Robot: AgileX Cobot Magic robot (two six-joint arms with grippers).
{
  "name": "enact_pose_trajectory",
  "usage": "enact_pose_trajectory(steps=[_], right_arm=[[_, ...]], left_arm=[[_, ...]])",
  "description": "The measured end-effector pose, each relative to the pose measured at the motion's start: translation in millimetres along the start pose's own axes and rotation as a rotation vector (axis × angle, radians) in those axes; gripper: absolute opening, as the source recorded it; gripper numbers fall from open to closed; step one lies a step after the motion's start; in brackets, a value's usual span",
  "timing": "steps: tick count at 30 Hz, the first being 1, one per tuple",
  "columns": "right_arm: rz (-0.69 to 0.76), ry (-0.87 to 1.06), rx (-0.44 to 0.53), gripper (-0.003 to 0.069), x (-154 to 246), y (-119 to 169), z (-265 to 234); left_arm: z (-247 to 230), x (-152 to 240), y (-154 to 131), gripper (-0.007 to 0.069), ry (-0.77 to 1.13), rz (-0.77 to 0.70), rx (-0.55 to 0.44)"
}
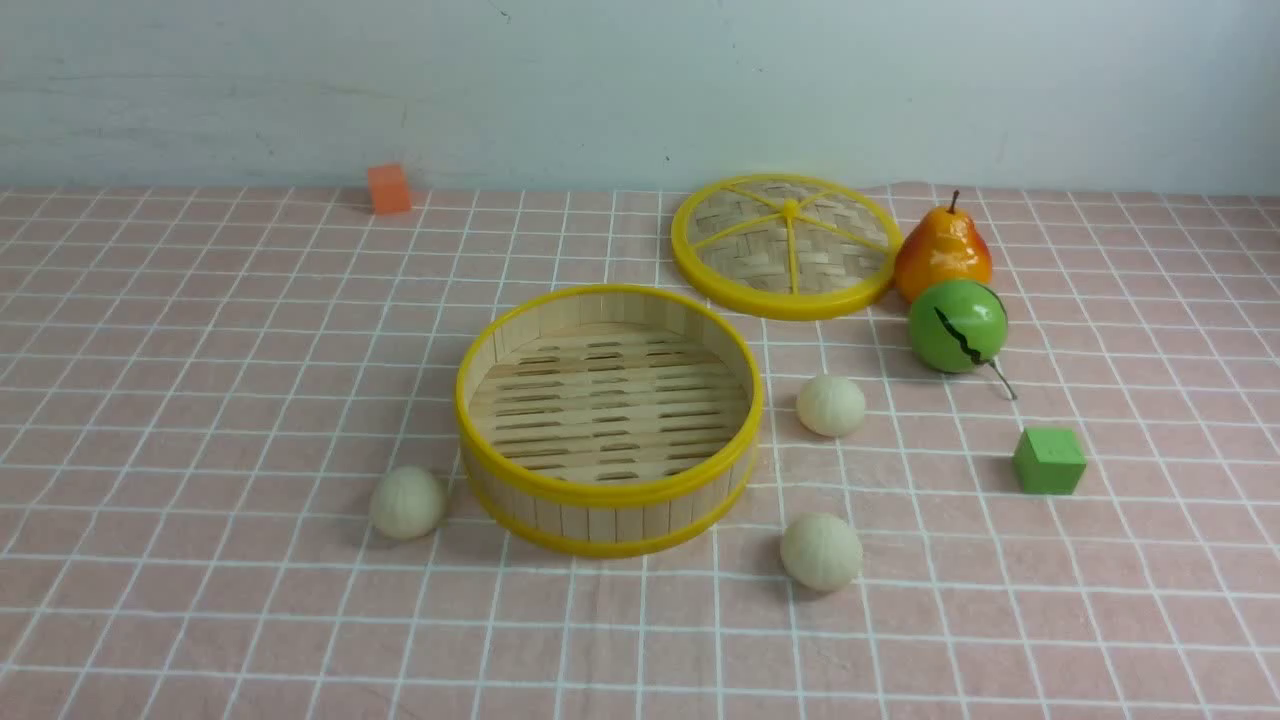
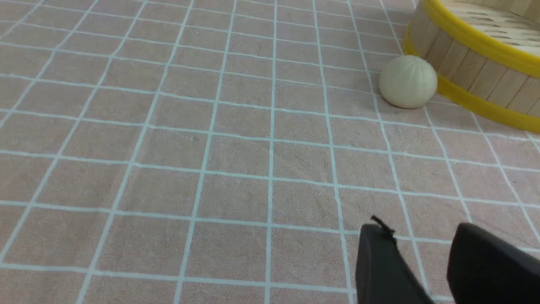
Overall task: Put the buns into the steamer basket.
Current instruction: Use the left arm to grab a steamed stuffed bun
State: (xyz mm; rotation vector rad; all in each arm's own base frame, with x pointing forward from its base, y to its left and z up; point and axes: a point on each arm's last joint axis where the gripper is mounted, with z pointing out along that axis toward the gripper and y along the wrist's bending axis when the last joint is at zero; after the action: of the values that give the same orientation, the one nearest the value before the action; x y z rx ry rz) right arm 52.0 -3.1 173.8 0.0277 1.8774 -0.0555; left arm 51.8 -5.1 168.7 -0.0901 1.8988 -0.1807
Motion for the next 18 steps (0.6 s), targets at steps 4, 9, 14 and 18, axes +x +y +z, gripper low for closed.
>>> enact_pose_trajectory(steps=[4, 9, 14, 18], right_arm=[[0.0, 0.0, 0.0, 0.0239, 0.0, 0.0, 0.0], [0.0, 0.0, 0.0, 0.0239, 0.0, 0.0, 0.0], [0.0, 0.0, 0.0, 0.0239, 0.0, 0.0, 0.0], [0.0, 0.0, 0.0, 0.0239, 0.0, 0.0, 0.0]], left_arm=[[0.0, 0.0, 0.0, 0.0237, 0.0, 0.0, 0.0], [0.0, 0.0, 0.0, 0.0237, 0.0, 0.0, 0.0], [0.0, 0.0, 0.0, 0.0237, 0.0, 0.0, 0.0], [0.0, 0.0, 0.3, 0.0237, 0.0, 0.008, -0.003]])
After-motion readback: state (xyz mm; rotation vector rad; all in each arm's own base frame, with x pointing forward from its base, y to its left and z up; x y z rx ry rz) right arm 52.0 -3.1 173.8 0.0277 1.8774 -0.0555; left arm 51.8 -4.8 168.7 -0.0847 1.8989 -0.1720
